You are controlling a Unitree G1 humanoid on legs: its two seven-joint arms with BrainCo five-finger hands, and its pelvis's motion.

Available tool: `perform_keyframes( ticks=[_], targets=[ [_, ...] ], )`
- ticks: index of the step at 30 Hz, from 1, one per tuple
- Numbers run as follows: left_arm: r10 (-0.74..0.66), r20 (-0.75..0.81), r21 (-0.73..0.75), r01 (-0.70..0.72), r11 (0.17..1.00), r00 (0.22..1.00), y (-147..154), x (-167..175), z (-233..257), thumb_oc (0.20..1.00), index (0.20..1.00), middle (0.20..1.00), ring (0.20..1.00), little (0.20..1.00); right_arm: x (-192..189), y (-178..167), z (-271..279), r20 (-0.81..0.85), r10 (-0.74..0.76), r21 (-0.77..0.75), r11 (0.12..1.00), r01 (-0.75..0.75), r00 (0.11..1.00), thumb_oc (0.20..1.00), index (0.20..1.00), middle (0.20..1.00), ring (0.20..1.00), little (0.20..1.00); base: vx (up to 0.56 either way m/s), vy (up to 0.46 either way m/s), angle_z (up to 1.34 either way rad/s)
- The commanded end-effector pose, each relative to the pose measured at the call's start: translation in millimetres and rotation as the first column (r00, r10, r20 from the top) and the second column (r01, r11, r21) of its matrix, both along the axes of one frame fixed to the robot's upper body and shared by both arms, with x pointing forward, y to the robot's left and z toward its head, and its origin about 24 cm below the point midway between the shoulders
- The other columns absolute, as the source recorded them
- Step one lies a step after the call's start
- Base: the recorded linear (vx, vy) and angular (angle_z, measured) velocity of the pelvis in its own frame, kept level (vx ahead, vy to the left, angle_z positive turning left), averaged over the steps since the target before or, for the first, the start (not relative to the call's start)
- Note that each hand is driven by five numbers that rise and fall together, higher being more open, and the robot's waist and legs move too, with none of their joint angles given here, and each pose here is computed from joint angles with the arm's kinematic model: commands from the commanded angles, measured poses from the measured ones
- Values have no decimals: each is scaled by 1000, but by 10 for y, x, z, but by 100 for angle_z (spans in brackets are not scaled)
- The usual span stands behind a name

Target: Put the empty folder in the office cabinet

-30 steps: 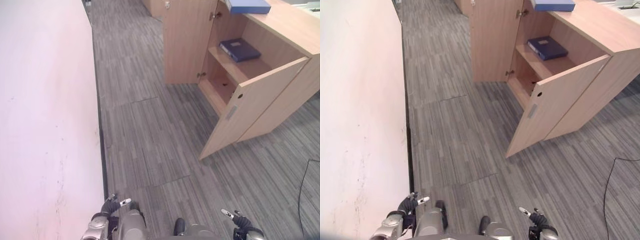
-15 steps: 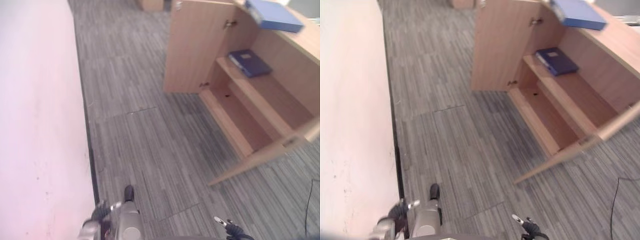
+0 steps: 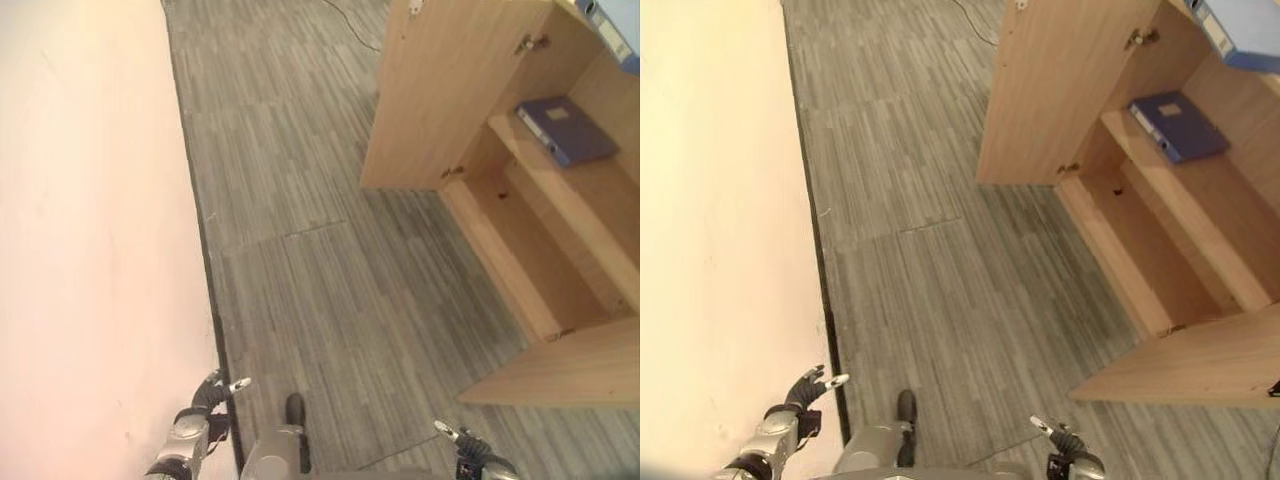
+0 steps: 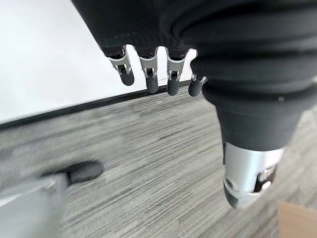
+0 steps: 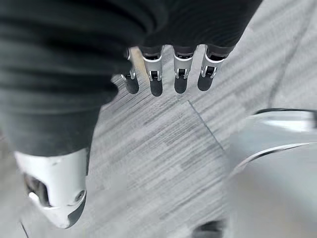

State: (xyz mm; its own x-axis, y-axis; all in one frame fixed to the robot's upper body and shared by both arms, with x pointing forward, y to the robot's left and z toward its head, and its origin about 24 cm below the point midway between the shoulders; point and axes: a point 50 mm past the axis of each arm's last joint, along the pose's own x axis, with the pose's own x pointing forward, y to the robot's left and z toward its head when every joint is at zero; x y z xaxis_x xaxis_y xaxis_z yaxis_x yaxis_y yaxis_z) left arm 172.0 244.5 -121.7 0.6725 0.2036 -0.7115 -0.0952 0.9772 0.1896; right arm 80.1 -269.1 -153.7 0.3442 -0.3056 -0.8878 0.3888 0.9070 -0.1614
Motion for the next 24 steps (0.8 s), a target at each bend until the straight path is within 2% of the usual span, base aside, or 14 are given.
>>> perform_keyframes(
  ticks=[1, 3, 6, 10, 18, 24],
  targets=[
    [31, 75, 2, -31, 1000, 997, 88, 86, 103, 1000, 1000, 1000, 1000, 1000, -262, -131, -10, -98, -65, -44, 997, 60, 993, 1000, 1000, 1000, 1000, 1000, 123, 40, -30],
    [15, 105, -9, -14, 1000, 994, 73, 155, 155, 1000, 1000, 1000, 1000, 1000, -355, -173, -8, -122, -108, -54, 993, 102, 987, 1000, 1000, 1000, 1000, 1000, 244, 49, -31],
    [4, 101, -1, -4, 1000, 995, 89, 142, 157, 1000, 1000, 1000, 1000, 1000, -368, -177, -8, -134, -96, -58, 994, 89, 986, 1000, 1000, 1000, 1000, 1000, 163, -18, -95],
    [-14, 91, -29, 17, 999, 996, -22, 104, 106, 1000, 1000, 1000, 1000, 1000, -346, -209, 7, -102, -149, -57, 988, 143, 984, 1000, 1000, 1000, 1000, 1000, 95, -111, -60],
    [-43, 113, -94, 53, 994, 993, -283, 134, 80, 1000, 1000, 1000, 1000, 1000, -291, -243, 29, -87, -139, -57, 989, 134, 987, 1000, 1000, 1000, 1000, 1000, 88, -85, -106],
    [-46, 121, -121, 61, 991, 992, -365, 97, 70, 1000, 1000, 1000, 1000, 1000, -309, -326, 61, -77, -155, -72, 986, 150, 985, 1000, 1000, 1000, 1000, 1000, 189, 162, -119]
  ],
)
